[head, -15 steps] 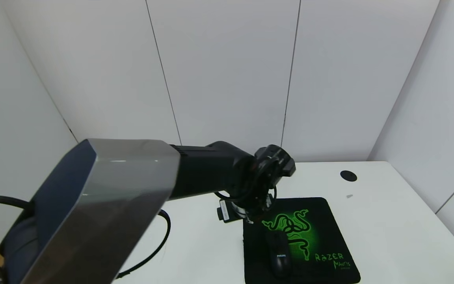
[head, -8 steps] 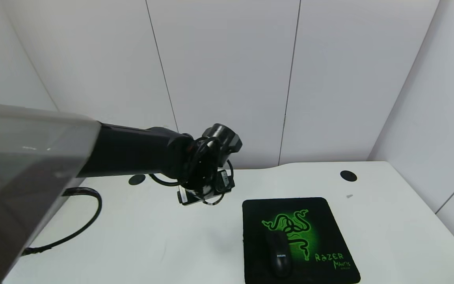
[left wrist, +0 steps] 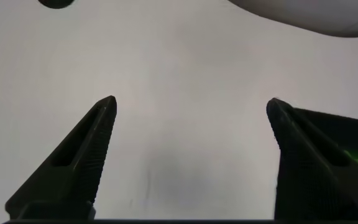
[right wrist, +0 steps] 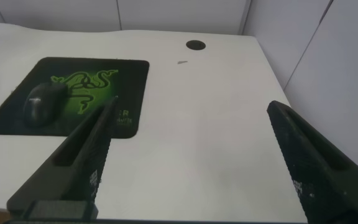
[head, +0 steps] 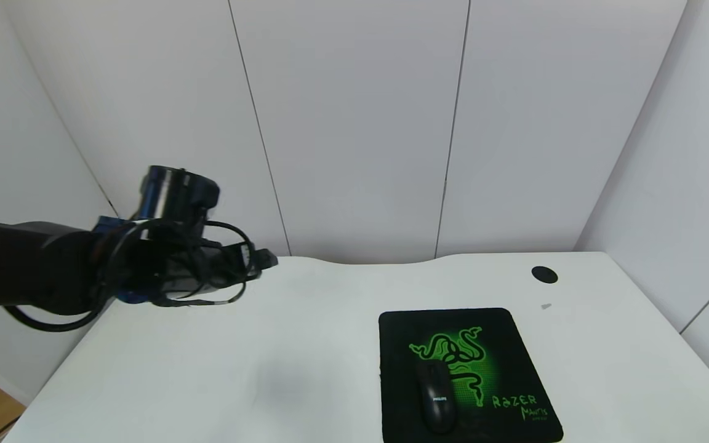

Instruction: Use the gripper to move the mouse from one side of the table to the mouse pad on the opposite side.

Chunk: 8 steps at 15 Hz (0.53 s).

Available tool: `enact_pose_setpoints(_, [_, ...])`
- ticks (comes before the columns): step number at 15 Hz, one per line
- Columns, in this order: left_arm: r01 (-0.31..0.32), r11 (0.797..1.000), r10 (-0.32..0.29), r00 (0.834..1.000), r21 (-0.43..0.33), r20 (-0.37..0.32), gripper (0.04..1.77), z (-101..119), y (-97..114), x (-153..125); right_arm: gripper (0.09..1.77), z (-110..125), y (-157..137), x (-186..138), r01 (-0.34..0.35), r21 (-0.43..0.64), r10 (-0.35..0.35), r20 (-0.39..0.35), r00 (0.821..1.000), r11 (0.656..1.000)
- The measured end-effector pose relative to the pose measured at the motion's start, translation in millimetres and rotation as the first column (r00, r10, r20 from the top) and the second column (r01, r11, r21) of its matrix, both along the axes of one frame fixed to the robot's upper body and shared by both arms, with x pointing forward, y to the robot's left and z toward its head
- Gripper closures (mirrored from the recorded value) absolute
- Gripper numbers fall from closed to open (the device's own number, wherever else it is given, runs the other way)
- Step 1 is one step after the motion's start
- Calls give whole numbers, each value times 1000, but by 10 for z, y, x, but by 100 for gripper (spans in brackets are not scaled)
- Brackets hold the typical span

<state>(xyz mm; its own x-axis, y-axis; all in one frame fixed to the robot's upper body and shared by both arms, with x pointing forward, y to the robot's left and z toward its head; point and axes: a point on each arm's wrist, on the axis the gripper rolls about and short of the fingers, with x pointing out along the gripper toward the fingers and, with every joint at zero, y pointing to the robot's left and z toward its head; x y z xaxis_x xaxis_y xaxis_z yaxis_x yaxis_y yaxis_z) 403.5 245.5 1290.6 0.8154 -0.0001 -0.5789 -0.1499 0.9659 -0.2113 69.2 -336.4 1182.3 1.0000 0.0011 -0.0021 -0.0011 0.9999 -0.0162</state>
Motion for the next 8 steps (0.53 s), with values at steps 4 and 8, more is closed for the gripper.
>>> enact_pose_setpoints(4, [5,1000,-5,999,-5,54,9,186,525,-287,15,0,0,0,0,0,0,0,1000,1000])
enact_pose_setpoints(8, [70,997,-73,990,36,124,9,364,738,-683,15,0,0,0,0,0,0,0,1000,1000])
